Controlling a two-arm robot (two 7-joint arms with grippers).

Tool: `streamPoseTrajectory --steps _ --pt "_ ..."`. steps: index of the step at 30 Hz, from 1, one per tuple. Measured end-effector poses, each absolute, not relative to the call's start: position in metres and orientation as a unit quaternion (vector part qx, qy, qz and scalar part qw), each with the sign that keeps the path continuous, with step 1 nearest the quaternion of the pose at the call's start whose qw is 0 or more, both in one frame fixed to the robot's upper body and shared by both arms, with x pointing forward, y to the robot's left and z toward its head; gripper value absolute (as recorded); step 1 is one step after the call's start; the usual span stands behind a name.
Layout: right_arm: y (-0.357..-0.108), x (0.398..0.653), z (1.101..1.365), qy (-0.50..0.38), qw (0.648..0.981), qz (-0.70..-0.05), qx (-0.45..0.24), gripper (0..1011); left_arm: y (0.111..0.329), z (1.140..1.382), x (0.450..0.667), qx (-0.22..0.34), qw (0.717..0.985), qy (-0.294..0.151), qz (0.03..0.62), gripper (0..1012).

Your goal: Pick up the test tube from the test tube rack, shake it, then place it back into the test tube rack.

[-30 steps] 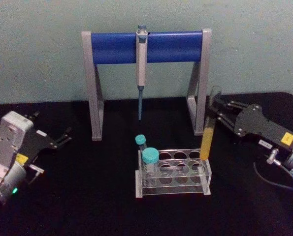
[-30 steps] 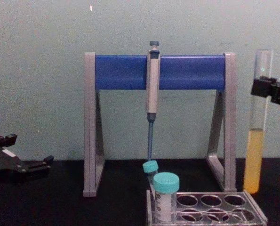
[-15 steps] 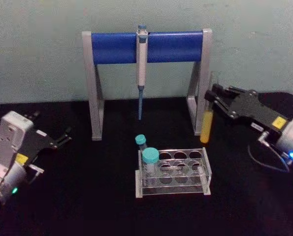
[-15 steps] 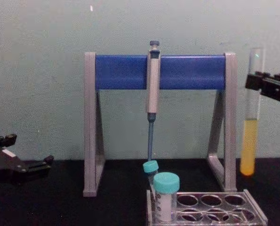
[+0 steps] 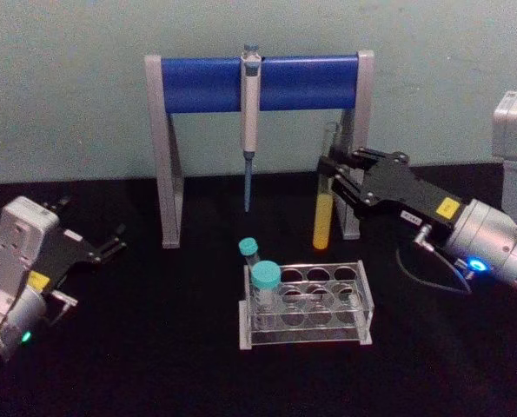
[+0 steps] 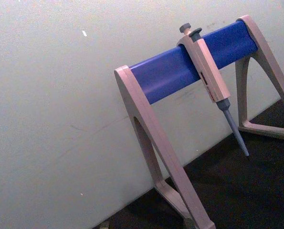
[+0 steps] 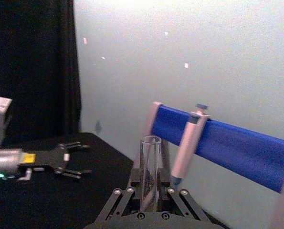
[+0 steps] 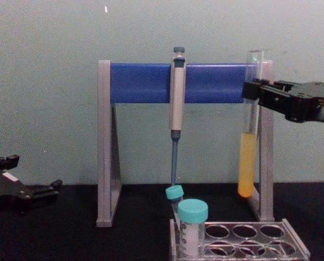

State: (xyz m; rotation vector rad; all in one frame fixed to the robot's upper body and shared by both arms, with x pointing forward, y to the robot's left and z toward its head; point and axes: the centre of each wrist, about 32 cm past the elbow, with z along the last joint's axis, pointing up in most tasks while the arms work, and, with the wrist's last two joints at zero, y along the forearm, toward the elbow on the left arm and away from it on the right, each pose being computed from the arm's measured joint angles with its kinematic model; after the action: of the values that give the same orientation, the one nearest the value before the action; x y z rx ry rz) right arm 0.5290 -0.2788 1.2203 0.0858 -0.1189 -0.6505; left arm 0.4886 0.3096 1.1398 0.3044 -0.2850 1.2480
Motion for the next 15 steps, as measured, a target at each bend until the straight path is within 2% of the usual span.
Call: streamPoseTrajectory --steps 7,15 --pt "-0.274 0.526 1.221 -0.050 0.955 -0.286 0.054 227 0.310 1.140 0.489 0.141 0.791 -0.132 0.580 1001" --pt "-0.282 0.514 1.223 -0.043 0.961 -0.266 0.057 227 0.310 1.140 0.489 0.141 0.791 -0.132 0.580 1001"
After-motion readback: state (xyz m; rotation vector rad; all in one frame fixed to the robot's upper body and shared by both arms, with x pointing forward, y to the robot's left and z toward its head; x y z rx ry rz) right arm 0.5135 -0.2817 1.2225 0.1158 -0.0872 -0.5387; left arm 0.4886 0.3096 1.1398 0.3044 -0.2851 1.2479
